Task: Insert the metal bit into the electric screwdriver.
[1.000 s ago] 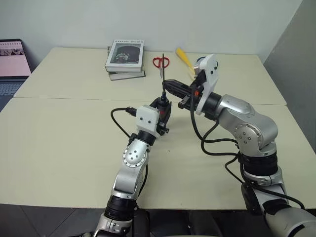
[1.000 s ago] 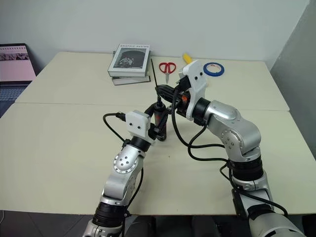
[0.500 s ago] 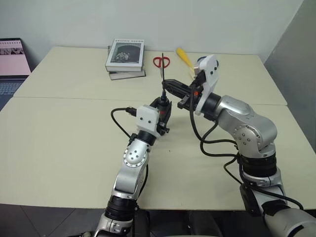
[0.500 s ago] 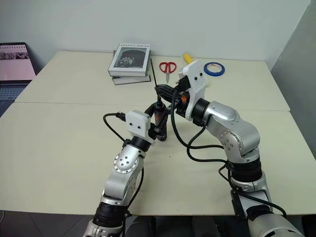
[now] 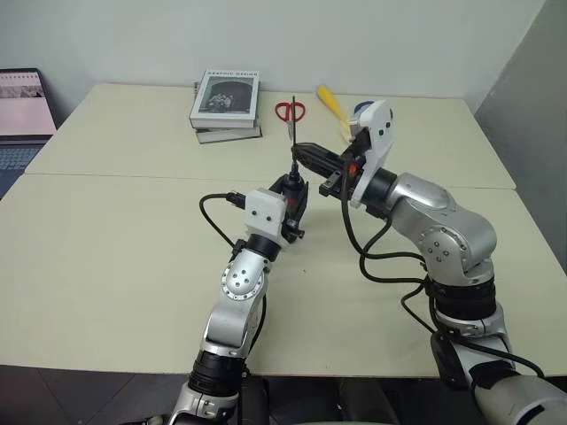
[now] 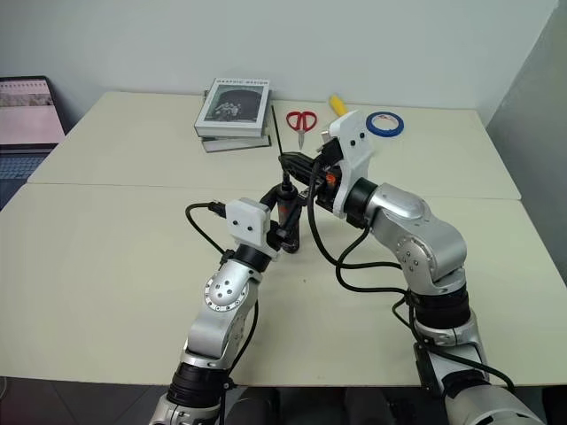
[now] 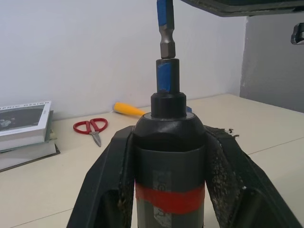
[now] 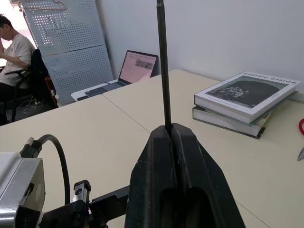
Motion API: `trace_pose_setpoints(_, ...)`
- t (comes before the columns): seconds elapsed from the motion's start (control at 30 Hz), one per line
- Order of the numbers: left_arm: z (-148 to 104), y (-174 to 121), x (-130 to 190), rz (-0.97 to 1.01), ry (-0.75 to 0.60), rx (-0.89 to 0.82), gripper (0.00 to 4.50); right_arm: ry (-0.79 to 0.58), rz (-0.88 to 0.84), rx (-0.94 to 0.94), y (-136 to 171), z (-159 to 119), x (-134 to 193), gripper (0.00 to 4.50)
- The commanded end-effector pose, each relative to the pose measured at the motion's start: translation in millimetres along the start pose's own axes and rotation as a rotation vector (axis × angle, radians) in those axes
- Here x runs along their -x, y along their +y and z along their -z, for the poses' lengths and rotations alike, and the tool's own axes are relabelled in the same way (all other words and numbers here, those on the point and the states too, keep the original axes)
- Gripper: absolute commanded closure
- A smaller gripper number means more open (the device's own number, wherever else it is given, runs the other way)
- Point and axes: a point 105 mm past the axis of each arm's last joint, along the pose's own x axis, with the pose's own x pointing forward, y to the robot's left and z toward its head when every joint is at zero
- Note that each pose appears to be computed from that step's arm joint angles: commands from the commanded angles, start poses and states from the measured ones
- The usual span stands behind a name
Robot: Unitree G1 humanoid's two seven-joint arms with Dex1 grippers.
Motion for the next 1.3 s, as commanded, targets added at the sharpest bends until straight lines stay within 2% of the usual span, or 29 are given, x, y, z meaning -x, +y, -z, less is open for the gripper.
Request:
trace_pose_setpoints(0.03, -6.7, -1.9, -0.5, -0.004, -0.026, -0.007, 2.84, 0.005, -0.019, 0.012, 6.3, 1.4, -0.2, 4.50)
trace_pose_setpoints(0.73, -6.4, -1.1, -1.1, -0.005, -0.025, -0.009, 2.84, -0.051, -0.058, 0.001, 14.2, -12.4, -1.2, 4.50)
trace_pose_setpoints(1.3, -5.5, -1.0, -1.7, -0.008, -0.023, -0.010, 2.84, -0.084, 0.003, 0.041, -0.6, -17.7, 2.0, 4.50)
